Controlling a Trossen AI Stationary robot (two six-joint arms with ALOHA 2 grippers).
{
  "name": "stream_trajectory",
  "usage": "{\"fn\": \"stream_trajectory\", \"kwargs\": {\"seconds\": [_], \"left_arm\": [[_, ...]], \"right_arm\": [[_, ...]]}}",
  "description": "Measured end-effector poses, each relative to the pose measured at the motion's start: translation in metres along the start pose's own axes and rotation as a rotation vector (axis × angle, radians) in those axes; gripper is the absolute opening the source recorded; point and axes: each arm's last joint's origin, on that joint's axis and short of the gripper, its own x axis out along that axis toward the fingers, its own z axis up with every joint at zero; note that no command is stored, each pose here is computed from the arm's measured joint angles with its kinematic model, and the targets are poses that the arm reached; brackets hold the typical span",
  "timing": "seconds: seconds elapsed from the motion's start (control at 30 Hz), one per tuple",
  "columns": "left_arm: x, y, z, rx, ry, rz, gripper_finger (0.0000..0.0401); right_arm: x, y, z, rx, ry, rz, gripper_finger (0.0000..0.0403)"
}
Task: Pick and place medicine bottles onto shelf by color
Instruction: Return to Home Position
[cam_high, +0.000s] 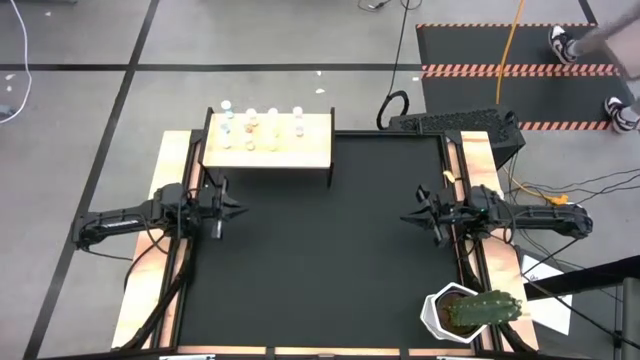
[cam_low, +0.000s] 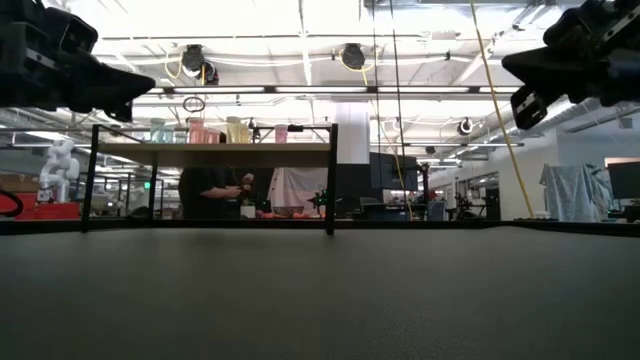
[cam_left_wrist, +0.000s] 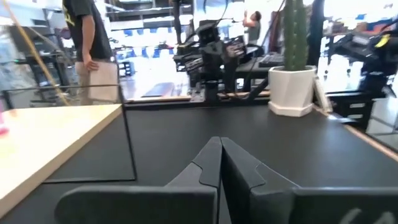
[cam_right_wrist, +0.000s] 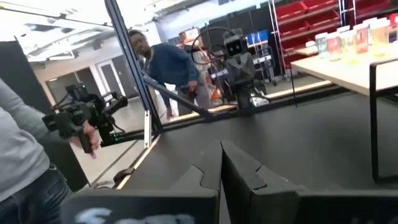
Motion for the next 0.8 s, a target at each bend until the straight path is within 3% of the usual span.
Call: {"fn": "stream_trajectory", "kwargs": {"seconds": [0.27,0.8], "left_arm": [[0.0001,0.0012,0.0003,-0.016,-0.002,0.038,0.0035],[0.0001,0.0012,0.0005,-0.011,-0.003,0.04,0.0035]], "right_arm": [[0.0,0.0003,0.0009,-0.002,-0.009,0.003,0.0],[0.0,0.0002,0.0007,-0.002,-0.008,0.003,0.0]]}}
